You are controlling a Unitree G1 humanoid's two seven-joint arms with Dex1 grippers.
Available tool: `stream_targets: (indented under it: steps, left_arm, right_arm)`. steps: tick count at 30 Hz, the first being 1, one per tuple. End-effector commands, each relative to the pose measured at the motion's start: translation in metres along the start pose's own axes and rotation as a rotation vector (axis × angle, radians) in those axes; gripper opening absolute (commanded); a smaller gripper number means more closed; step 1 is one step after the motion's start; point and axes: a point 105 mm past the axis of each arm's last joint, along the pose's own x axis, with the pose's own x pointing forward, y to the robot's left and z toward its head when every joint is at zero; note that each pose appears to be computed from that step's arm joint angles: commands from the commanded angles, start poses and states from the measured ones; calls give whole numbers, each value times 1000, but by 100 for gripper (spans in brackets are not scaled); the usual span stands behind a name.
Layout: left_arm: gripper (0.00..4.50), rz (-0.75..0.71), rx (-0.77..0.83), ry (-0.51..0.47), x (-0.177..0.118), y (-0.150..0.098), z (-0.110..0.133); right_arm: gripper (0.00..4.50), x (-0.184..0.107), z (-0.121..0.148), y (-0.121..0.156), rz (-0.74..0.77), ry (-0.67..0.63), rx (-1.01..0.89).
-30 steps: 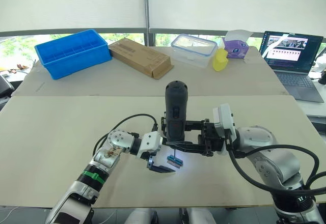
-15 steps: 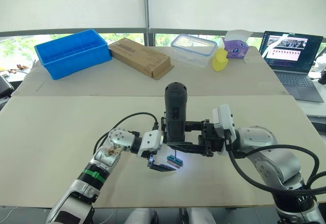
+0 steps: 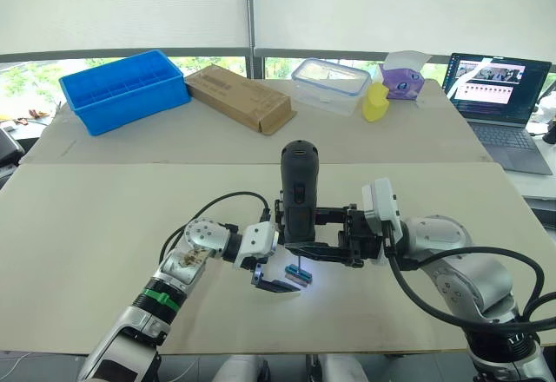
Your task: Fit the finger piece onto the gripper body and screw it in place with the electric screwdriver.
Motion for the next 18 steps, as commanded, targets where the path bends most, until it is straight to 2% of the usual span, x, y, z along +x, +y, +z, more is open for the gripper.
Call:
stream_targets:
  steps: [1,18]
  left_arm:
    - [450,1,44,-10,0,3,9]
    - [450,-1,42,-3,1,3,7]
  right_arm:
    - [192,2,13,5,22,-49,-31]
    - [192,2,10,4,18,-43,-24]
